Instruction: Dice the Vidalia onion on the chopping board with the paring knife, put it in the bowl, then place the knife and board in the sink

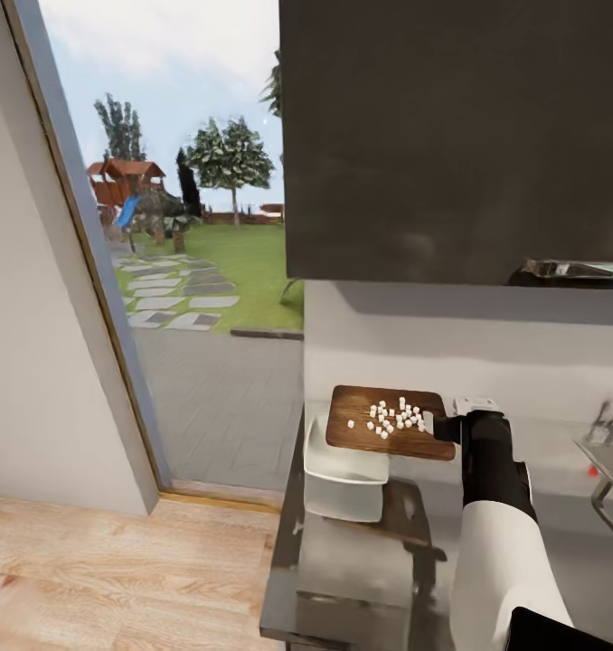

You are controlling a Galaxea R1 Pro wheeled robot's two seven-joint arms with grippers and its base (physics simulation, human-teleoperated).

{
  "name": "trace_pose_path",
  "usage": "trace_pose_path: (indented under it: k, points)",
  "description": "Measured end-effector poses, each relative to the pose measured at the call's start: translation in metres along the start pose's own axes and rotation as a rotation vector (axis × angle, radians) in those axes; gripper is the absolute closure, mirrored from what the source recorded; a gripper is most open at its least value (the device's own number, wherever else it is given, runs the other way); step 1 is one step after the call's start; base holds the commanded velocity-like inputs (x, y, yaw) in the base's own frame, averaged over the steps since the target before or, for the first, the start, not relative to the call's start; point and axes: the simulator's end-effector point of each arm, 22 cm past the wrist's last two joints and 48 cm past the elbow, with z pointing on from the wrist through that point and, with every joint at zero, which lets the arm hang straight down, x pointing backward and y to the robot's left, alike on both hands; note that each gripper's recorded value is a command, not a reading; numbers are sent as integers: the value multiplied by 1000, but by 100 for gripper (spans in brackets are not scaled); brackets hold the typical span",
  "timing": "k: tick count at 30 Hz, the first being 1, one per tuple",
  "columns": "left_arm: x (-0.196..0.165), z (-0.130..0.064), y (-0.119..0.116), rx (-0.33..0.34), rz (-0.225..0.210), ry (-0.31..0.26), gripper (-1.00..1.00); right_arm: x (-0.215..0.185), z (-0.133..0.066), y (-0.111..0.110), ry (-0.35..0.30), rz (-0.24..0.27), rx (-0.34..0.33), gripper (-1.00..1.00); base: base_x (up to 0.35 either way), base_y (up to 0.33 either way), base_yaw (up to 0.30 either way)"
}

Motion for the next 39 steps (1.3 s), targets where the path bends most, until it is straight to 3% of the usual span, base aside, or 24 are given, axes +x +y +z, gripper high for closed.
trace_pose_path:
  k: [39]
  points:
    - [0, 0, 0, 0, 0, 0, -100, 0, 0, -1, -2, -4, 5, 100, 23, 0, 0]
